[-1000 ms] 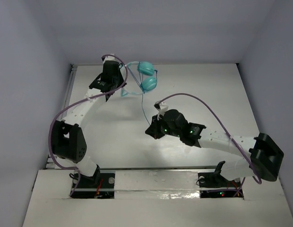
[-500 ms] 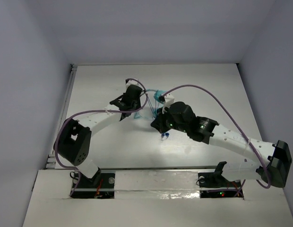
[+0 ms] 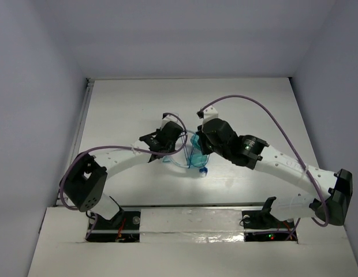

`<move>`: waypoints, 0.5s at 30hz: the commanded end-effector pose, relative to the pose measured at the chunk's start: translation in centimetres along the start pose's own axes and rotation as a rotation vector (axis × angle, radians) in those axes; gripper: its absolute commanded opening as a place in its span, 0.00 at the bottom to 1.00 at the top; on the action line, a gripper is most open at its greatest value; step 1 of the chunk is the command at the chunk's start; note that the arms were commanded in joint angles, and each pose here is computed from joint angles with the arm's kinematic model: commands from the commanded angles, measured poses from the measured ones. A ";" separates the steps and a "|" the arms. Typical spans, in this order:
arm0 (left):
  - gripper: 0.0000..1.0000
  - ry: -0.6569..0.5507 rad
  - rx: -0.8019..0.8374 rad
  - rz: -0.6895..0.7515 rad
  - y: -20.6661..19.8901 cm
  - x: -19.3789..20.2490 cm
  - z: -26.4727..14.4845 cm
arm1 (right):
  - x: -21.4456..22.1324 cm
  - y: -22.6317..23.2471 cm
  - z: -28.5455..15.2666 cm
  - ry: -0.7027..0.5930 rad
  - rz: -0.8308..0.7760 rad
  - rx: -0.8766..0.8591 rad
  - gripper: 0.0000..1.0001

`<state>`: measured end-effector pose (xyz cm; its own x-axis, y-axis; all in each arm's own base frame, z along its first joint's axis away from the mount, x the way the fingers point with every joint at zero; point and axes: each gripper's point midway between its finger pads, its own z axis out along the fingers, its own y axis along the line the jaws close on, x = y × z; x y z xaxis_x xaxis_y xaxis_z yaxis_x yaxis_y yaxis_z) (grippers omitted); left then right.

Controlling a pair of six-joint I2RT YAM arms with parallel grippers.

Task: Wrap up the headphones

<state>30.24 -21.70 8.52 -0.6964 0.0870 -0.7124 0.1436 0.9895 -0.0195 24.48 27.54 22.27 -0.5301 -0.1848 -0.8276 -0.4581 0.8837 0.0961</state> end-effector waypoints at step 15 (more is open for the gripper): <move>0.00 0.012 0.015 0.142 -0.4 -0.2 -6.0 | -2.5 -5.9 -1.5 -0.017 -0.076 0.374 0.00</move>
<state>25.99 -21.79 9.25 -0.7202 0.2314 -0.6541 0.2391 0.9678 0.0790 26.42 23.35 22.06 -0.5454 -0.2875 -0.7873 -0.2928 0.9455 -0.1424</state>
